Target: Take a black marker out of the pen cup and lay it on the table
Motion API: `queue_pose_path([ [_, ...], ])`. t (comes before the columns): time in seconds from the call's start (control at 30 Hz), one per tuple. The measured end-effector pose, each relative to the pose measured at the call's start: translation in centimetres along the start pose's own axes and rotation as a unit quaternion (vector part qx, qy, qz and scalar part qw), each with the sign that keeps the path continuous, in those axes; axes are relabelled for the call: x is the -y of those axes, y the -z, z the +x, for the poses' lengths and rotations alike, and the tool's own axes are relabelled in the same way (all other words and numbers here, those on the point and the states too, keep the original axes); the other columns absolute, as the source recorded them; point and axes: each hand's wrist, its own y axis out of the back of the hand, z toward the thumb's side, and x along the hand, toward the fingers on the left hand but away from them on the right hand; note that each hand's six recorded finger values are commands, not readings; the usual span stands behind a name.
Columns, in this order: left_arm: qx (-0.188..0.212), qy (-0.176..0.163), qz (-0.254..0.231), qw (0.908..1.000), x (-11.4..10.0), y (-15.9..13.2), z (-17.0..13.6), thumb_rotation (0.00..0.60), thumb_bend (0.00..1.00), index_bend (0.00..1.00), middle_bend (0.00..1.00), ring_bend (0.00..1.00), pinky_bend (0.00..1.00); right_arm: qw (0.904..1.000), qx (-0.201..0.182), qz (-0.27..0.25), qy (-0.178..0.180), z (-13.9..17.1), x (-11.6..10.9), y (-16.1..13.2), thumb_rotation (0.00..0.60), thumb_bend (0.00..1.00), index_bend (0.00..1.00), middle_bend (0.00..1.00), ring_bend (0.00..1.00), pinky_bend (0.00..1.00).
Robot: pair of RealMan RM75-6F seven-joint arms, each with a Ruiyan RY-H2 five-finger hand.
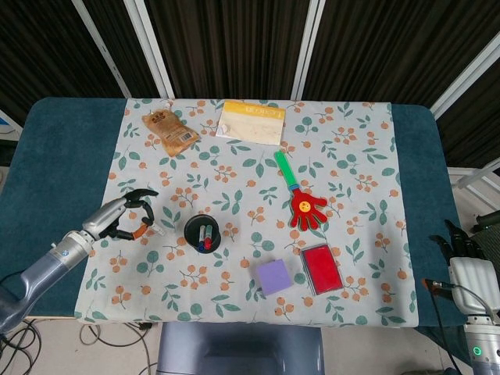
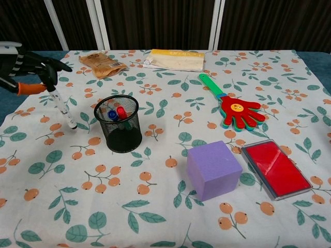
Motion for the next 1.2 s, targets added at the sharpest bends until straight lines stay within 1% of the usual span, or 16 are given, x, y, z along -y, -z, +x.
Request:
queue_pose_path([
  [0.2, 0.016, -0.026, 0.023, 0.9993, -1.1, -1.5, 2.4, 0.6, 0.46, 0.53, 0.12, 0.0, 0.0, 1.0, 0.002, 0.0, -0.001, 0.0, 0.0, 0.0, 0.6, 0.05, 0.25, 0.03, 0.09, 0.19],
  [0.33, 0.015, -0.042, 0.043, 0.9981, -1.5, -1.9, 3.8, 0.6, 0.46, 0.53, 0.12, 0.0, 0.0, 1.0, 0.003, -0.002, -0.002, 0.0, 0.1, 0.0, 0.6, 0.05, 0.25, 0.03, 0.09, 0.19],
  [0.5, 0.008, -0.058, 0.09, 0.9942, -1.6, -2.0, 5.4, 0.6, 0.46, 0.52, 0.12, 0.0, 0.0, 1.0, 0.004, -0.001, -0.002, 0.0, 0.0, 0.1, 0.6, 0.05, 0.25, 0.03, 0.09, 0.19],
  [0.63, 0.003, -0.073, 0.119, 0.9901, -1.0, -2.2, 7.0, 0.6, 0.46, 0.51, 0.12, 0.0, 0.0, 1.0, 0.005, -0.002, -0.001, 0.0, 0.0, 0.1, 0.6, 0.05, 0.25, 0.03, 0.09, 0.19],
  [0.73, -0.003, -0.073, 0.118, 0.9904, 0.1, -2.1, 8.0, 0.6, 0.46, 0.48, 0.12, 0.0, 0.0, 1.0, 0.006, -0.003, -0.001, 0.1, 0.0, 0.2, 0.6, 0.05, 0.25, 0.03, 0.09, 0.19],
  [0.9, -0.01, -0.069, 0.13, 0.9891, 0.9, -1.7, 8.5, 0.6, 0.44, 0.45, 0.12, 0.0, 0.0, 1.0, 0.007, -0.004, -0.001, 0.1, 0.0, 0.2, 0.6, 0.05, 0.25, 0.03, 0.09, 0.19],
  [1.0, -0.009, -0.065, 0.131, 0.9892, 1.0, -1.5, 8.3, 0.6, 0.4, 0.39, 0.11, 0.0, 0.0, 1.0, 0.006, -0.003, 0.0, 0.1, -0.1, 0.2, 0.6, 0.05, 0.25, 0.03, 0.09, 0.19],
  [1.1, -0.008, -0.061, 0.132, 0.9894, 0.7, -1.4, 7.9, 0.6, 0.36, 0.28, 0.1, 0.0, 0.0, 1.0, 0.007, -0.004, 0.0, 0.1, 0.0, 0.2, 0.6, 0.05, 0.25, 0.03, 0.09, 0.19],
  [1.2, -0.011, -0.053, 0.137, 0.9891, 0.4, -1.1, 7.4, 0.6, 0.28, 0.18, 0.07, 0.0, 0.0, 1.0, 0.007, -0.004, -0.001, 0.1, 0.0, 0.2, 0.6, 0.05, 0.25, 0.03, 0.09, 0.19],
])
